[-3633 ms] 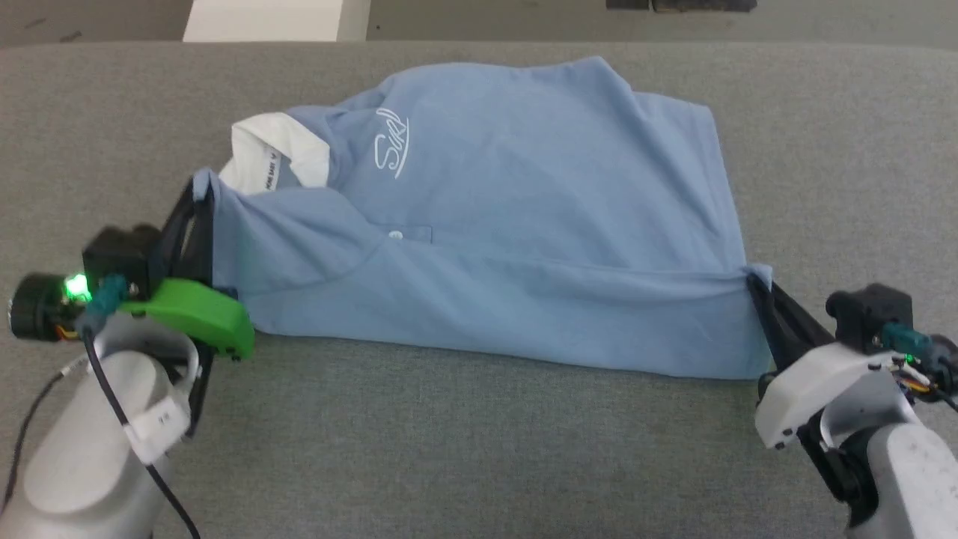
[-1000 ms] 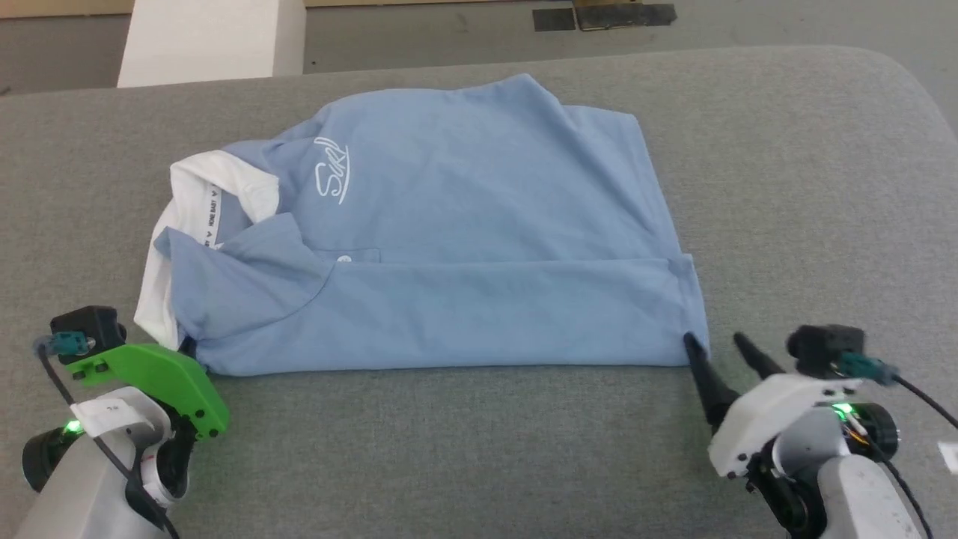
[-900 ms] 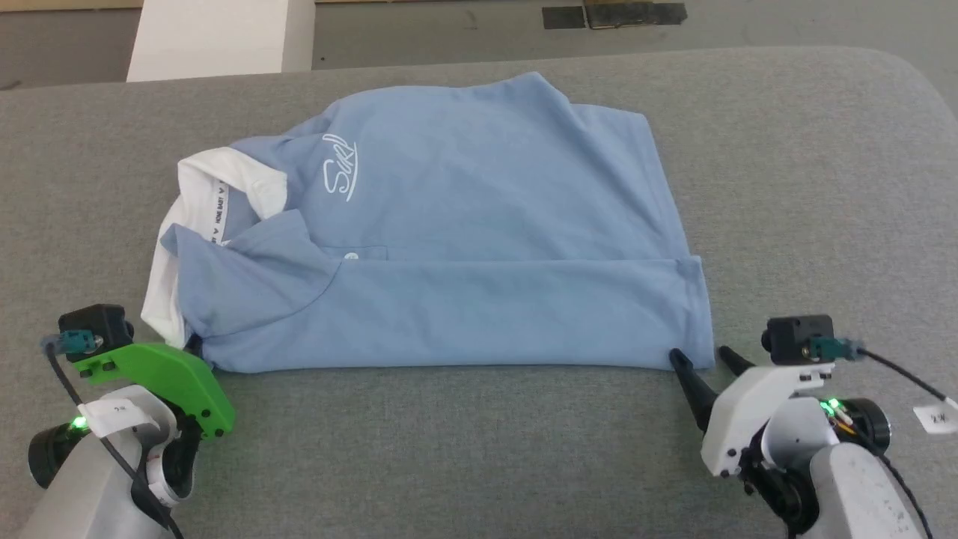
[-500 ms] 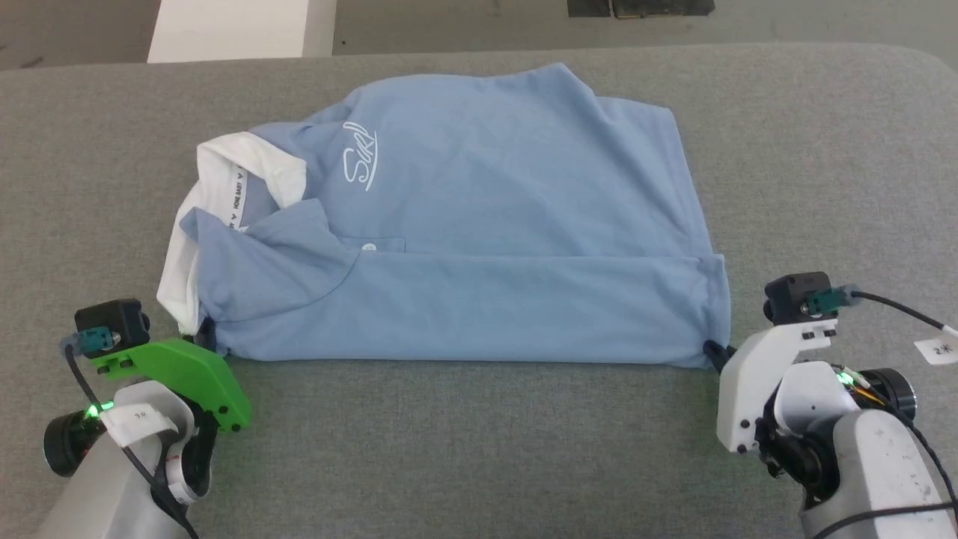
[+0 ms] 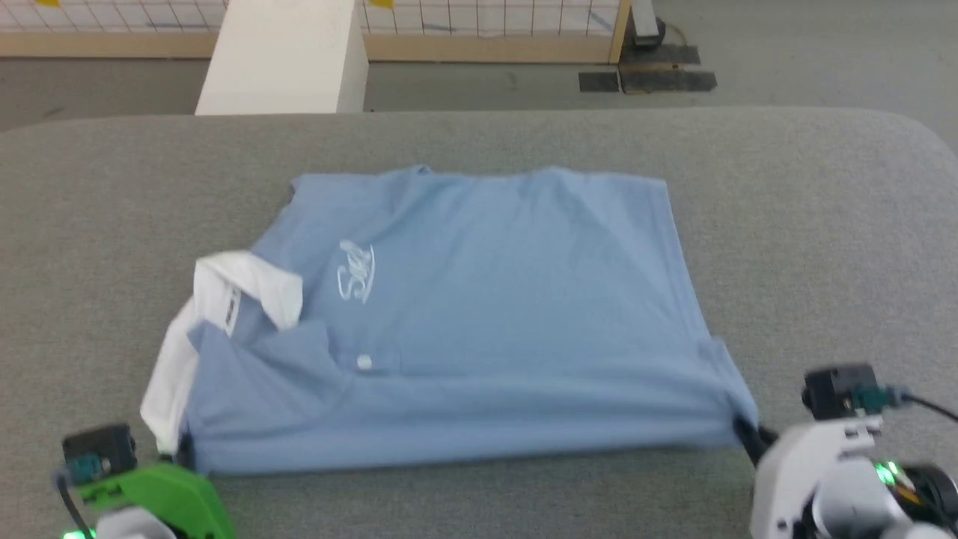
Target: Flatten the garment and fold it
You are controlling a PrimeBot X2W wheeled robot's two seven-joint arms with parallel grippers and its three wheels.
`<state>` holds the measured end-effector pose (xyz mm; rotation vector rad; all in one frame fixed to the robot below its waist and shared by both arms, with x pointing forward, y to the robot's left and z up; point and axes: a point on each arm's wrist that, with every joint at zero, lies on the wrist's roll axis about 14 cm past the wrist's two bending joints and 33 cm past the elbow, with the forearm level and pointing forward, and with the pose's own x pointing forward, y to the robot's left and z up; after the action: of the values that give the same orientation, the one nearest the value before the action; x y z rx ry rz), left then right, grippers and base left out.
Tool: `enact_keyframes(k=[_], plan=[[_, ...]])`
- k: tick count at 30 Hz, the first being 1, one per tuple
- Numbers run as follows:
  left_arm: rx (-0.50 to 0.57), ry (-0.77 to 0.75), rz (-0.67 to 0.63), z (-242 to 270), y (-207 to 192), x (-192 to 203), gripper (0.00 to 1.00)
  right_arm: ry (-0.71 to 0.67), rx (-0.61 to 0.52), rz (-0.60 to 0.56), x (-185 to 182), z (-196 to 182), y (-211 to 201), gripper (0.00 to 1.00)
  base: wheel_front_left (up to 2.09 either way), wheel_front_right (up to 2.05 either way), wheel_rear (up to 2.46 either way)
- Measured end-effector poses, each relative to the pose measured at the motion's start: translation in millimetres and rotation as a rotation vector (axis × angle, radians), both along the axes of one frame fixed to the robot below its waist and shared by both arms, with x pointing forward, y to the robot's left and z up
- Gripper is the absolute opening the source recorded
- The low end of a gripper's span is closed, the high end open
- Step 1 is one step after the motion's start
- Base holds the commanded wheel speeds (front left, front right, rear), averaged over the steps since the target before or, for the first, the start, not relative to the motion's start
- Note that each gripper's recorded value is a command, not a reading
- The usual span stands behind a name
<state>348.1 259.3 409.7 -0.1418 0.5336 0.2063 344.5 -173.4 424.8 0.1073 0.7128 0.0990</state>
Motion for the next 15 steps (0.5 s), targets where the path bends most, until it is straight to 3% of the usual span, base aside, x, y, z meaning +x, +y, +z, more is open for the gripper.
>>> enact_keyframes(k=[9, 15], plan=[[-0.063, 0.113, -0.042, -19, -23, -48, 0.0, 0.268, 0.024, -0.066, -77, -31, -23, 0.0, 0.0, 0.0, 0.0], [-0.066, 0.164, -0.07, -32, -29, -55, 0.0, 0.345, 0.044, -0.083, -96, -52, -24, 0.0, 0.0, 0.0, 0.0]])
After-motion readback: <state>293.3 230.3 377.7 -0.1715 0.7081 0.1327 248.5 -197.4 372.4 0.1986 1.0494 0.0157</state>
